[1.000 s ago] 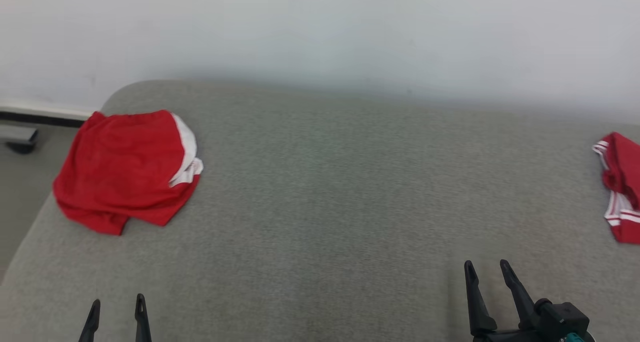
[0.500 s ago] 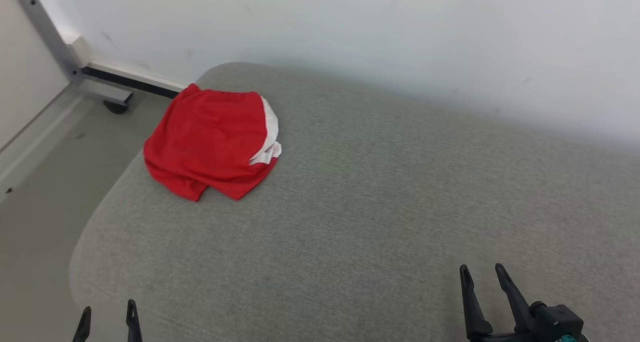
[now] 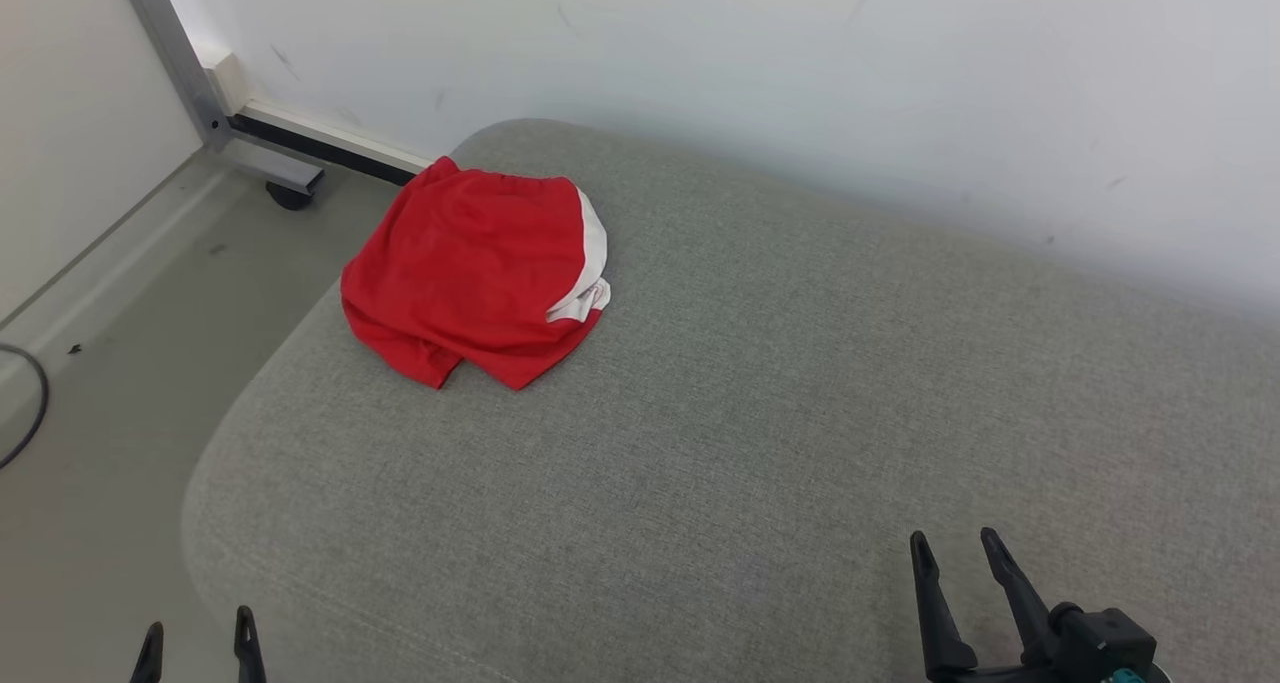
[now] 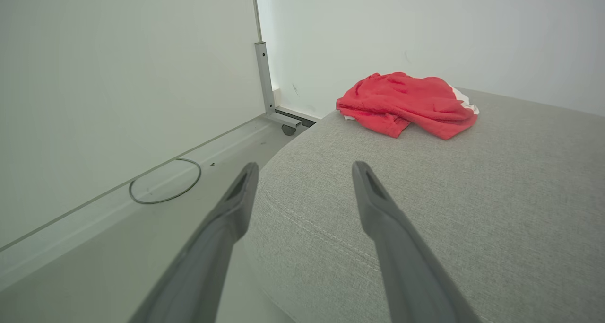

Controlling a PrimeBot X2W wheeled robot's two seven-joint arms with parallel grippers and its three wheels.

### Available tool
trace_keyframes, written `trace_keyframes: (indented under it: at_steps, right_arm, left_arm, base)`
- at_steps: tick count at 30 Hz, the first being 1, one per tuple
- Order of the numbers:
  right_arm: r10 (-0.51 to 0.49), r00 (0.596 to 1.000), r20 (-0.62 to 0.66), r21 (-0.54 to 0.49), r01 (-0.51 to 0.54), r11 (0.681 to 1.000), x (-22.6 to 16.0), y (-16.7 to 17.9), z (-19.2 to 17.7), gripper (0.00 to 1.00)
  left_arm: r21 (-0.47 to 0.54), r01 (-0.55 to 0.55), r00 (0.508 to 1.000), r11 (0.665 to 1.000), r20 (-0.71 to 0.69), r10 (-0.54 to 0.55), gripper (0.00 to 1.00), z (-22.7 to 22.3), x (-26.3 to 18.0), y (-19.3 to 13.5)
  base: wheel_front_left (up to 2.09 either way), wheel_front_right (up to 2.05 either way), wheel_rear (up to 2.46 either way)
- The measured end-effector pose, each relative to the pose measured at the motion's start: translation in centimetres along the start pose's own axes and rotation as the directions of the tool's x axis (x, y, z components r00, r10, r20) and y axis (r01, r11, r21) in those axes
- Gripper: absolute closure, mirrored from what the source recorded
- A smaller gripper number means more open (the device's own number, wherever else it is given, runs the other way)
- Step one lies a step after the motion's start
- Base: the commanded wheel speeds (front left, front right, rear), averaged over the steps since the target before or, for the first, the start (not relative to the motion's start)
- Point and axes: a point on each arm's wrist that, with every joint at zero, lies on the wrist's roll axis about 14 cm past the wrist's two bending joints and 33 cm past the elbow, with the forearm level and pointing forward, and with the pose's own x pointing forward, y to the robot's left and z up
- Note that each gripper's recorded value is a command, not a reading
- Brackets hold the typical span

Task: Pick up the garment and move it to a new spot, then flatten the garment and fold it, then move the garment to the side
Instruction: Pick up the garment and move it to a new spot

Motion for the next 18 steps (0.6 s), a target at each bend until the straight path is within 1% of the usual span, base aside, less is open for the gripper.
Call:
trace_keyframes:
  at_steps: [5,8,13,16,18]
  right_arm:
    - [-0.019,1.000,0.000,-0.002,0.019,1.000,-0.2,-0.8,0.0,0.00]
    - [-0.034,0.999,0.006,-0.004,0.034,0.999,-0.4,-1.3,0.2,0.00]
    - [-0.070,0.997,0.024,-0.016,0.070,0.997,-0.4,-3.0,0.7,0.00]
    - [-0.085,0.996,0.033,-0.024,0.086,0.996,-0.3,-3.9,0.9,0.00]
    - [-0.100,0.994,0.043,-0.032,0.101,0.994,-0.1,-4.8,1.2,0.00]
  left_arm:
    - [-0.008,0.010,1.000,1.000,0.002,-0.010,0.00,0.1,0.7,-0.5]
    - [-0.010,0.023,0.999,1.000,0.035,-0.023,0.00,1.2,2.2,-0.9]
    - [0.019,0.070,0.992,0.997,0.108,-0.072,0.00,4.1,5.8,-1.9]
    - [-0.012,0.093,0.982,0.996,0.166,-0.090,0.00,6.3,8.6,-2.8]
    - [-0.006,0.116,0.973,0.993,0.200,-0.112,0.00,7.9,10.5,-3.6]
  base:
    - [0.00,0.00,0.00]
    - [0.00,0.00,0.00]
    - [0.00,0.00,0.00]
    - [0.00,0.00,0.00]
    - [0.00,0.00,0.00]
